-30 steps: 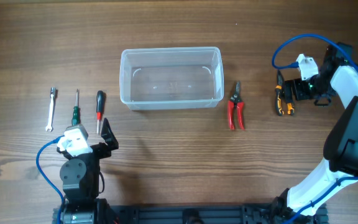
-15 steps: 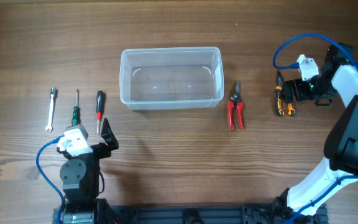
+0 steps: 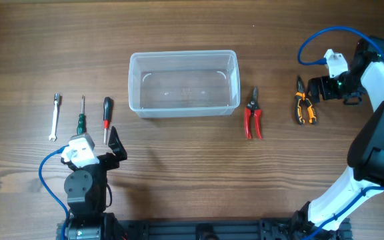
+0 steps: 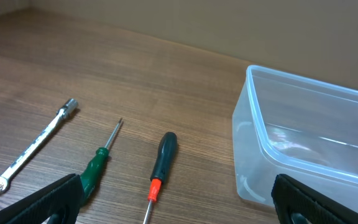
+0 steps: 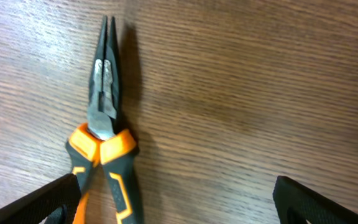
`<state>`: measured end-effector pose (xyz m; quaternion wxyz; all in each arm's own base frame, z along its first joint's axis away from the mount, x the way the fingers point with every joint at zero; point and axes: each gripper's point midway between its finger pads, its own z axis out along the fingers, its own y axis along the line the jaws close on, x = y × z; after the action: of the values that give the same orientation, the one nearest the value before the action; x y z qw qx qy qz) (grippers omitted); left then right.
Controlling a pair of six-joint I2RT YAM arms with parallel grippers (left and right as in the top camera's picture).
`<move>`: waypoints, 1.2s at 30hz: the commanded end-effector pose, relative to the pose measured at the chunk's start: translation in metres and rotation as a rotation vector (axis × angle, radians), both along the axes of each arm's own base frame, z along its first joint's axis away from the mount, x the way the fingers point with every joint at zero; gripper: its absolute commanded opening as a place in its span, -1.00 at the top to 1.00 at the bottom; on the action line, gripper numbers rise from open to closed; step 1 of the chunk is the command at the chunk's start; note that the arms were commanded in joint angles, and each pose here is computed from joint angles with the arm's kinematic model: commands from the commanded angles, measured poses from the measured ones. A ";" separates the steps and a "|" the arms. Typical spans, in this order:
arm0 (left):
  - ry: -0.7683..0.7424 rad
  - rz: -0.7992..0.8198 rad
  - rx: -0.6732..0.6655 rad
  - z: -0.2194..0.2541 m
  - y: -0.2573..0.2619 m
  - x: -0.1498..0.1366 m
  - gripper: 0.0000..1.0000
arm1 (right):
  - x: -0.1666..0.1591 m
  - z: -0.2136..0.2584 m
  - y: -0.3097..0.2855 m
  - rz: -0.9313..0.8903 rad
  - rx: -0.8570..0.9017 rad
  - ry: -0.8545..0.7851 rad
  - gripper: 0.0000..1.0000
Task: Pack container
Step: 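Lower the right gripper onto the pliers and close on the handles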
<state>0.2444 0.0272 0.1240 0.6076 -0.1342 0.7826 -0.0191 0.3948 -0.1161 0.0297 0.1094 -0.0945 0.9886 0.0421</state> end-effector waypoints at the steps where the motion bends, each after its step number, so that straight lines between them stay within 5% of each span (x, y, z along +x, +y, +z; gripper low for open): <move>1: -0.004 0.007 -0.005 0.001 0.001 0.000 -1.00 | -0.003 -0.003 -0.014 0.026 -0.065 0.027 -0.99; 36: -0.004 0.007 -0.005 0.001 0.001 0.000 -1.00 | -0.026 -0.022 0.005 0.051 0.026 0.082 -0.99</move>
<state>0.2444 0.0272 0.1240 0.6076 -0.1343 0.7826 -0.0192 0.3723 -0.1152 0.0159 0.0746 -0.1135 0.9896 0.0476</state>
